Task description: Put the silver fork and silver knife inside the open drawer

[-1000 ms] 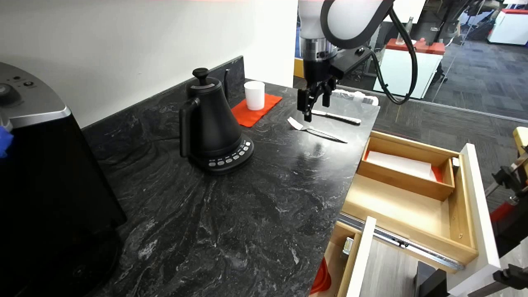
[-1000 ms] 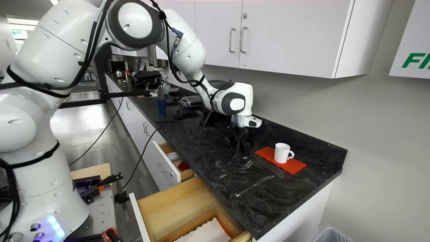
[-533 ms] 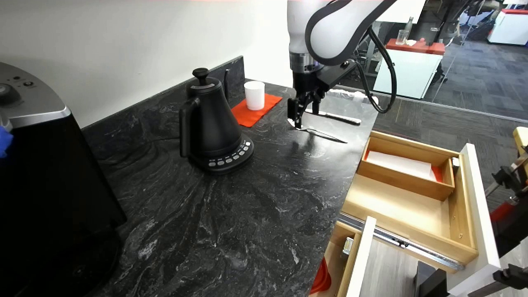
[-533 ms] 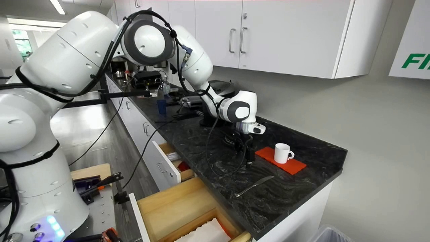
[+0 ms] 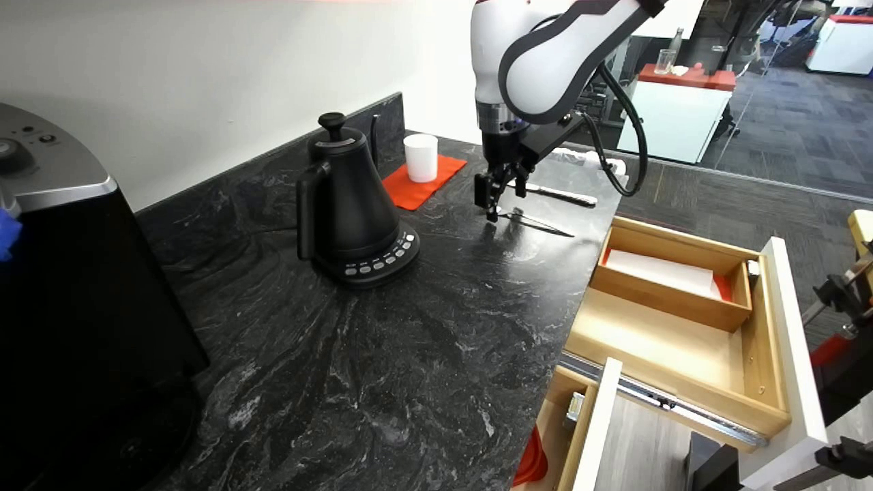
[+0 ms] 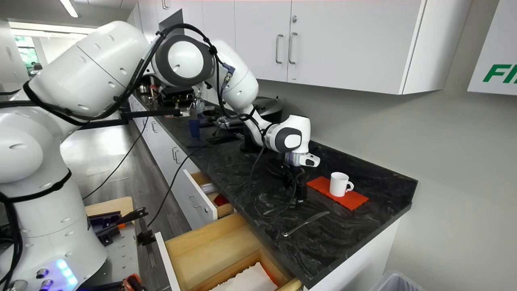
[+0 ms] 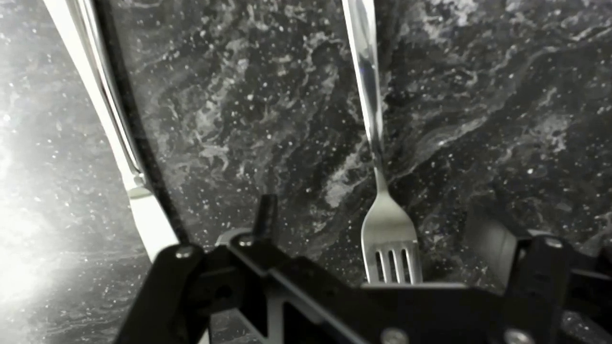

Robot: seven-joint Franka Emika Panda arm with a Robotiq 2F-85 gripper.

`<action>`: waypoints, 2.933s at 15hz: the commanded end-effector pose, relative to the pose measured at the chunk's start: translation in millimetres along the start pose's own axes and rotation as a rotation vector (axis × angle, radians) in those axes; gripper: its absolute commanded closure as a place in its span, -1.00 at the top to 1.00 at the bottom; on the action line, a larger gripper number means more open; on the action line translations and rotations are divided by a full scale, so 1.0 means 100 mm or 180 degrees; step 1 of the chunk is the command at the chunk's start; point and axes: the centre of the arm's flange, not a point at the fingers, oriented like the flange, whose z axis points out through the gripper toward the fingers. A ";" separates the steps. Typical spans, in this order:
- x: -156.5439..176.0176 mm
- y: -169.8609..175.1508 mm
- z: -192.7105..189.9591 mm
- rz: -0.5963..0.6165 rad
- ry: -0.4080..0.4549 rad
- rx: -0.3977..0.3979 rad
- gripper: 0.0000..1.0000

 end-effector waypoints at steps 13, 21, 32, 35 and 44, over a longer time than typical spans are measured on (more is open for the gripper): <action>-0.08 0.19 -0.14 0.0252 -0.0537 0.0140 1.00; -0.10 0.20 -0.09 0.0282 -0.0568 0.0077 1.00; -0.07 0.25 -0.07 0.0292 -0.0560 0.0090 -0.73; -0.07 0.27 -0.08 0.0297 -0.0560 0.0090 -0.95; -0.29 0.53 -0.46 0.0442 -0.0541 0.0083 -0.93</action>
